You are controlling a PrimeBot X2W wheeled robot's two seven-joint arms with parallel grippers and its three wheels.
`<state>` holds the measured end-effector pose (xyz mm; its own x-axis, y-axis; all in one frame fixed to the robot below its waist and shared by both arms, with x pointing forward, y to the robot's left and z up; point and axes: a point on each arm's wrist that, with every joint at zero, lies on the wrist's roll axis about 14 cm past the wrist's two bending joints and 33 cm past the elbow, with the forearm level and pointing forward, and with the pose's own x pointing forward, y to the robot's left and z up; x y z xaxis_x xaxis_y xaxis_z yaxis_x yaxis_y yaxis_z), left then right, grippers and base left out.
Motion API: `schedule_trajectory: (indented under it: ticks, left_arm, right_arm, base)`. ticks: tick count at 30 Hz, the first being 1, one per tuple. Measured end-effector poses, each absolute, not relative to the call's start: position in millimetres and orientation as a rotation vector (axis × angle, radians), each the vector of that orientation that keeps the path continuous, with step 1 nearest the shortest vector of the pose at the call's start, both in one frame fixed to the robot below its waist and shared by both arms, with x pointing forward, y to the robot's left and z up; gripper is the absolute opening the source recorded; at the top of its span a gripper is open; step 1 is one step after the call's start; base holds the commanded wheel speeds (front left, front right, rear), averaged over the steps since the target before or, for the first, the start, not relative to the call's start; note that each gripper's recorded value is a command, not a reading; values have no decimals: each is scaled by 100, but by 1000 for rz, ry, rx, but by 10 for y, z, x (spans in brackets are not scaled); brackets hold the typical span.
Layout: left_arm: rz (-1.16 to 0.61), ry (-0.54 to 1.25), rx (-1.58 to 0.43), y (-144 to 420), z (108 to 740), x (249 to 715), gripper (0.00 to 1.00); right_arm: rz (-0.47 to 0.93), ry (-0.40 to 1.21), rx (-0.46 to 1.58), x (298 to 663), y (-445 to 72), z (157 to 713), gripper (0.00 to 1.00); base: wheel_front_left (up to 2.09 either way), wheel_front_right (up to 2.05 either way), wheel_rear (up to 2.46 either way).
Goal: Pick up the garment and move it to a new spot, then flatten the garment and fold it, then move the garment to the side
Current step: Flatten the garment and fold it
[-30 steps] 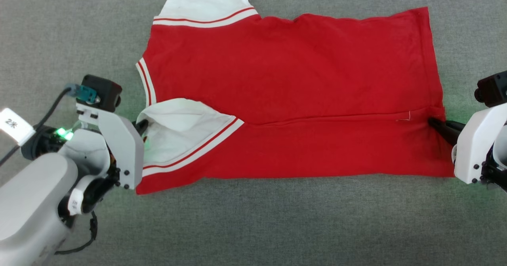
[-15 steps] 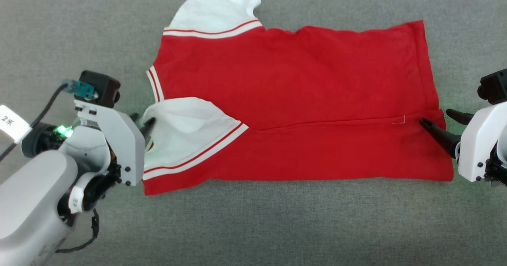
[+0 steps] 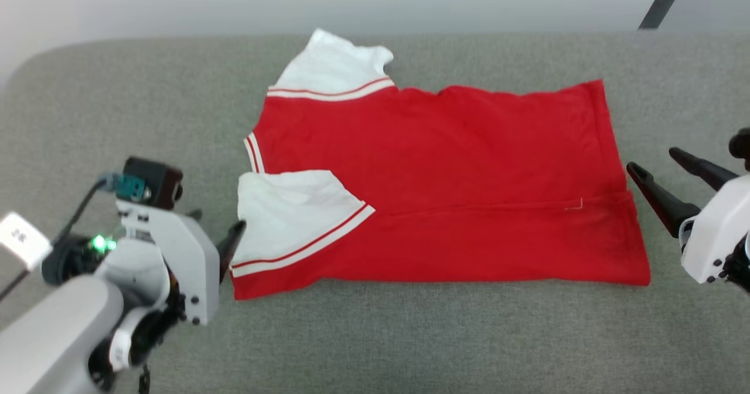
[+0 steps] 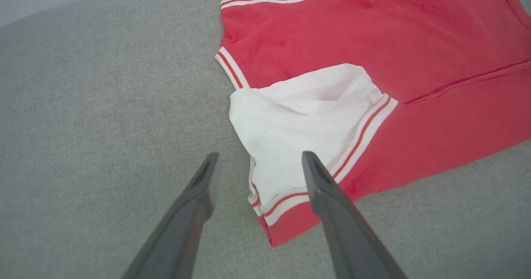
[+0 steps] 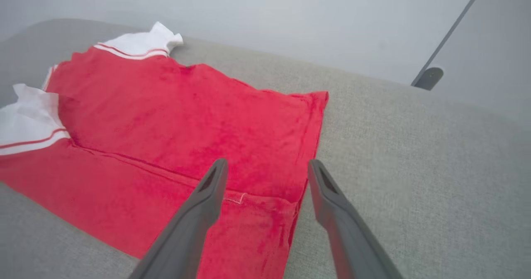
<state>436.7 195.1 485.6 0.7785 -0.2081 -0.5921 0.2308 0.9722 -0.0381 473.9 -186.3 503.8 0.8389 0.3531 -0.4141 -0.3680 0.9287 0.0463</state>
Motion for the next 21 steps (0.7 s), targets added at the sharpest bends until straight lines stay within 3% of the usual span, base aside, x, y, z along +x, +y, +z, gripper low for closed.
schedule_trajectory:
  ticks: [9,21]
  left_arm:
    - [-233,659,2,1901,4875,4088,100]
    - [-205,837,-80,1902,4567,4137,100]
  right_arm:
    - [350,114,-19,4516,-1835,5717,100]
    - [190,55,48,4096,-2180,5848,100]
  base:
    - [0,0,0]
    - [0,0,0]
